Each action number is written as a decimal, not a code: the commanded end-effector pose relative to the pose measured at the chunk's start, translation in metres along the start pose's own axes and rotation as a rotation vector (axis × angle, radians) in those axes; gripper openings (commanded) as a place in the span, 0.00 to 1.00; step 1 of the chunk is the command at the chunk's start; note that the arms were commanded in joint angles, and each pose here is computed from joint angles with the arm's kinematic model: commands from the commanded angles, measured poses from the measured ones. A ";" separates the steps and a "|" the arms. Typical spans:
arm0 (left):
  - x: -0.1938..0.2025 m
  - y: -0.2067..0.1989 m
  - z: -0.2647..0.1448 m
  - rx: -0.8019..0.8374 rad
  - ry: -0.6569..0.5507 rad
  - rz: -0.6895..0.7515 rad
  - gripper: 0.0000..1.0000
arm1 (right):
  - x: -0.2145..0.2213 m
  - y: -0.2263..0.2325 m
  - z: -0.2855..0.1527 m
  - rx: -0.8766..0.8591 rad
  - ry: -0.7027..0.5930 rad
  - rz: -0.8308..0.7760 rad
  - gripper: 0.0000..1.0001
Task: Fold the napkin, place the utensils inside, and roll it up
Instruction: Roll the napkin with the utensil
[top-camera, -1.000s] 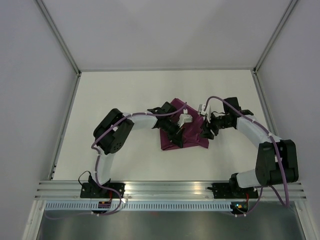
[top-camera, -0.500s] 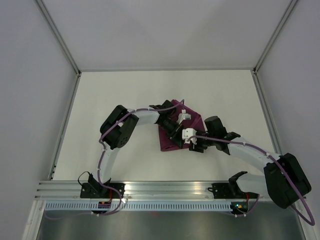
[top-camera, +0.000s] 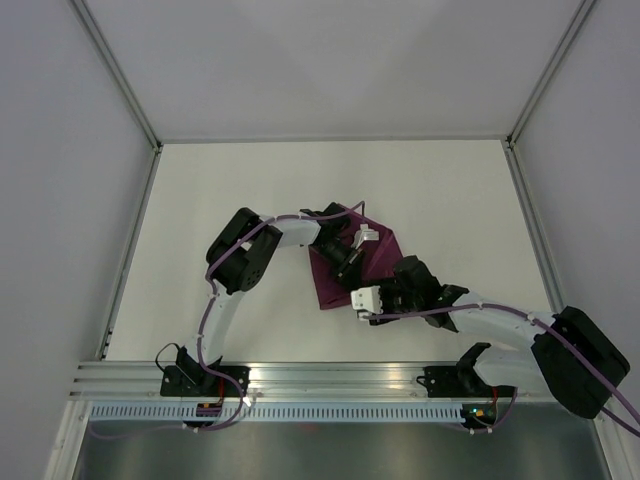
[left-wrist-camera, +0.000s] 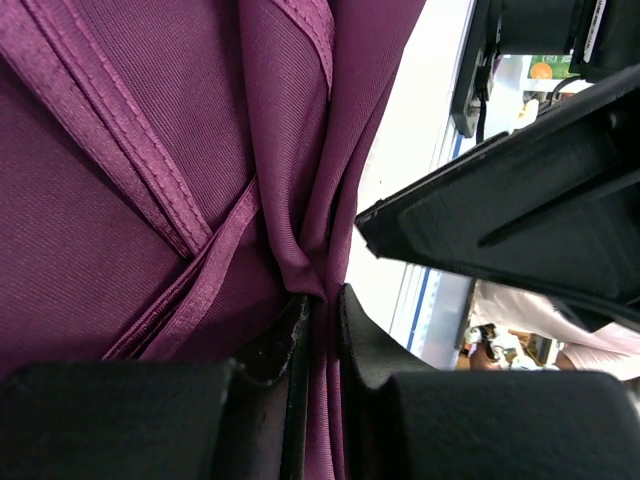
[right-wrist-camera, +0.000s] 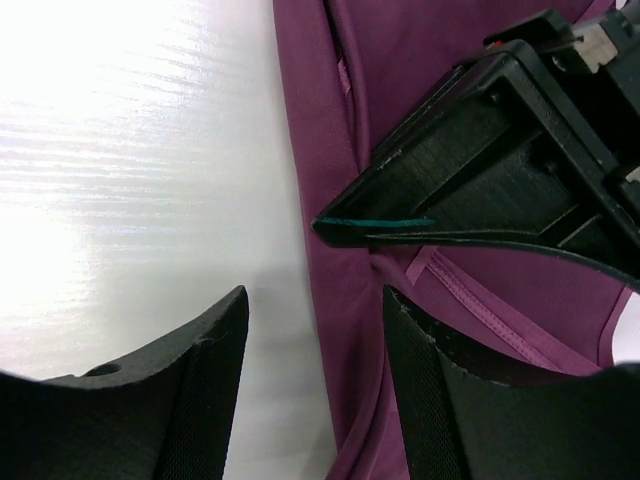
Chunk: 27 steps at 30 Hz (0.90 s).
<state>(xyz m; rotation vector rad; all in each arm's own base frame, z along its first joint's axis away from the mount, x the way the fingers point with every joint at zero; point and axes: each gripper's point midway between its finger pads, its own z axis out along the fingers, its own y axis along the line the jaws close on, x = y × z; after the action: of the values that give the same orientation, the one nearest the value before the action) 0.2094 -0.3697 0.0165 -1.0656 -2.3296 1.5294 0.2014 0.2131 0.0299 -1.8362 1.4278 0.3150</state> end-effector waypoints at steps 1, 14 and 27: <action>0.013 0.020 0.004 -0.055 0.036 -0.078 0.02 | -0.006 -0.016 0.005 0.063 -0.005 -0.069 0.62; 0.021 0.021 0.001 0.006 0.043 -0.095 0.02 | 0.011 0.002 0.023 -0.069 0.065 -0.052 0.55; 0.025 0.018 -0.002 0.060 0.039 -0.089 0.02 | 0.022 0.032 0.023 -0.302 0.135 -0.031 0.37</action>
<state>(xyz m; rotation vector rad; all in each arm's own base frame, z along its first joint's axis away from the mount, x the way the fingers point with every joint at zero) 0.2048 -0.3571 0.0159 -0.9262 -2.2446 1.5760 0.2156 0.2343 0.0165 -2.0110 1.3933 0.3298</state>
